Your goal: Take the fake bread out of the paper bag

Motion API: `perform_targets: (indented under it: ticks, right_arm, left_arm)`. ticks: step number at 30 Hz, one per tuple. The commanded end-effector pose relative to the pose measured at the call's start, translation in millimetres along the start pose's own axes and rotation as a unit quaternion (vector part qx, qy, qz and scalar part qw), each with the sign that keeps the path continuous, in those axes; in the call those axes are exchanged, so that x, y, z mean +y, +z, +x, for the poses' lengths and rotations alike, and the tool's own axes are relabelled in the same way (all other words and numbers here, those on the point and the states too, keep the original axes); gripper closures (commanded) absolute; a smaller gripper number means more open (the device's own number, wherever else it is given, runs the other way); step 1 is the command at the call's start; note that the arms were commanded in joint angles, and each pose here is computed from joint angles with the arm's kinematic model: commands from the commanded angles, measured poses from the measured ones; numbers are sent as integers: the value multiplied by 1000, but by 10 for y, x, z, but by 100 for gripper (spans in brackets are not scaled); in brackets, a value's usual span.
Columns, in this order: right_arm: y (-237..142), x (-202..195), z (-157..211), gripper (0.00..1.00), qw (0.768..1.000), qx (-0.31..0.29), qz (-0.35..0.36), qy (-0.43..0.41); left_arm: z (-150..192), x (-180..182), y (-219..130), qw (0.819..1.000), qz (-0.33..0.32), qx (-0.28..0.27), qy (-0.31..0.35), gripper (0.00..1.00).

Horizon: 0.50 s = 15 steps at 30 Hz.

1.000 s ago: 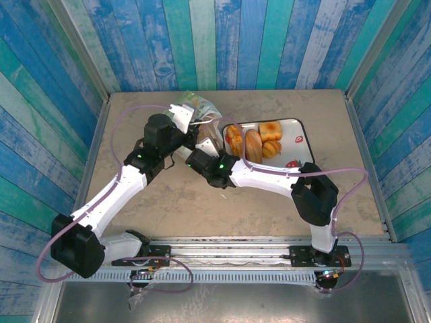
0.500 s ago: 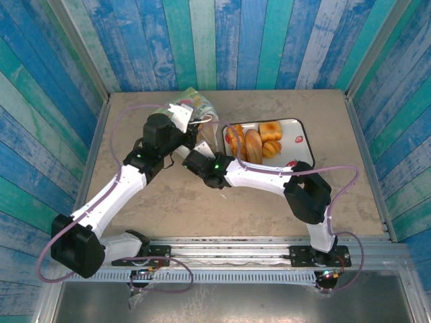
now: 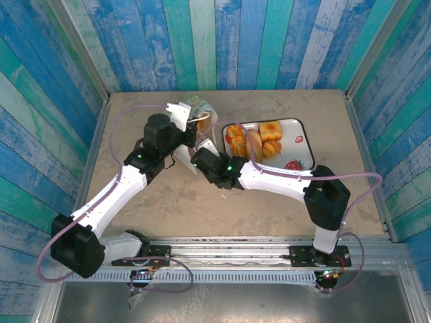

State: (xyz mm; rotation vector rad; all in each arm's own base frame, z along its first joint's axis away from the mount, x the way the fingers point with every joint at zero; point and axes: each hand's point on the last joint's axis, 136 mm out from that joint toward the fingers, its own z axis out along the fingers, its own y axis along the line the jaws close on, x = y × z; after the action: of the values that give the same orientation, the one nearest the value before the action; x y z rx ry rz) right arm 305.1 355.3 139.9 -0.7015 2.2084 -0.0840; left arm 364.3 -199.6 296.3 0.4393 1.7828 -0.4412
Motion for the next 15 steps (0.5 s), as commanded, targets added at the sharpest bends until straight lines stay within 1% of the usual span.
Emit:
perform_targets:
  ticks: [1, 7, 15]
  right_arm:
    - [-142, 40, -158, 85, 999, -29, -33, 25]
    - [-209, 136, -66, 85, 995, -7, -83, 54]
    - [-346, 229, 36, 84, 980, 13, -157, 121]
  left_arm:
    - [-187, 6, 26, 999, -9, -39, -14, 100]
    - [-162, 117, 42, 998, -40, -40, -22, 100]
    - [-120, 264, 71, 996, -81, -36, -29, 100]
